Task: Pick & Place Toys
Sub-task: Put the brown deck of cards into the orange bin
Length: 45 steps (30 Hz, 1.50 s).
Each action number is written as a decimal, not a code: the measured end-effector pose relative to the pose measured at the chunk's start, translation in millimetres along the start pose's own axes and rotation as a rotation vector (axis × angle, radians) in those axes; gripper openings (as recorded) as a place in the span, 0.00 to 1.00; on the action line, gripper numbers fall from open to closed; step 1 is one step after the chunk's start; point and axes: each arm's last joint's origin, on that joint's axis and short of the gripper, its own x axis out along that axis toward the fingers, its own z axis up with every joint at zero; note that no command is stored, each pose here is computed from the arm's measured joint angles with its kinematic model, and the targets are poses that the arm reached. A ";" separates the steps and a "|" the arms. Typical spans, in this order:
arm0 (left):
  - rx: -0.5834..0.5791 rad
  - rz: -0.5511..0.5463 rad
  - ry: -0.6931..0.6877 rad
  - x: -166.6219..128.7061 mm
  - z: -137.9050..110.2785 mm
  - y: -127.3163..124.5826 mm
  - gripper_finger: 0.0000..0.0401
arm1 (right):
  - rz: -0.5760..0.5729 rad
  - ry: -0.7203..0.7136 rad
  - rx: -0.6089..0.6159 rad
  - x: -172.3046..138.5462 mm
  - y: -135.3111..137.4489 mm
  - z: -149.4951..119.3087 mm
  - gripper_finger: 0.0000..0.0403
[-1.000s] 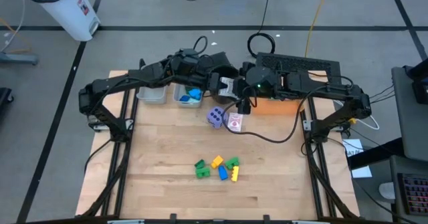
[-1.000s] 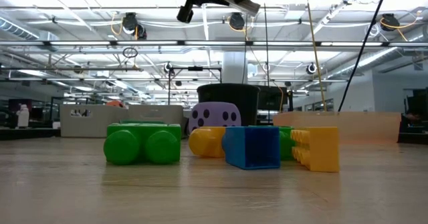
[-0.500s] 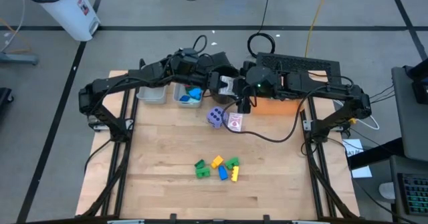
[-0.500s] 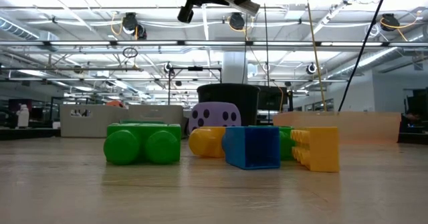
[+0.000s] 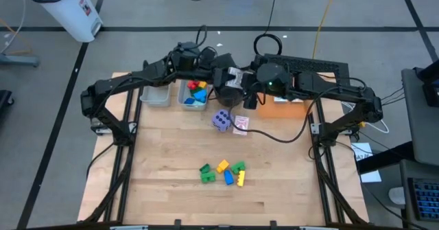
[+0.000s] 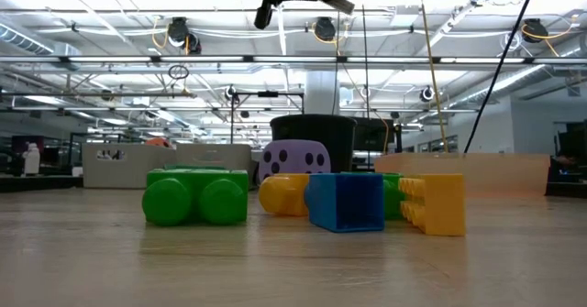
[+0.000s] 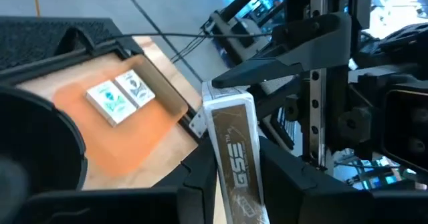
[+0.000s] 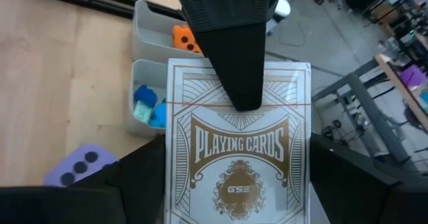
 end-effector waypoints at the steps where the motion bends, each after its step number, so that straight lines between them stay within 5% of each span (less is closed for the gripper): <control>1: 0.003 0.001 -0.007 -0.8 2.2 1.8 0.23 | -0.006 -0.002 -0.004 -0.9 -3.2 -0.8 0.76; 11: 0.016 -0.060 -0.188 -8.3 27.2 3.9 0.53 | -0.058 -0.019 0.043 6.7 -54.1 -18.3 0.75; 19: 0.069 -0.111 -0.189 -19.2 40.1 8.5 0.67 | -0.141 0.048 0.106 11.9 -76.3 -33.4 0.75; 27: 0.097 -0.215 -0.145 -41.2 61.7 24.8 0.66 | -0.122 0.205 0.300 11.6 -83.6 -55.9 0.75; 35: 0.245 -0.344 -0.025 -87.2 73.9 26.5 0.60 | -0.265 0.324 0.644 8.0 -81.3 -67.5 0.75; 45: 0.441 -0.242 0.015 -140.1 63.1 19.9 0.58 | -0.391 0.474 1.022 20.0 -60.4 -98.0 0.75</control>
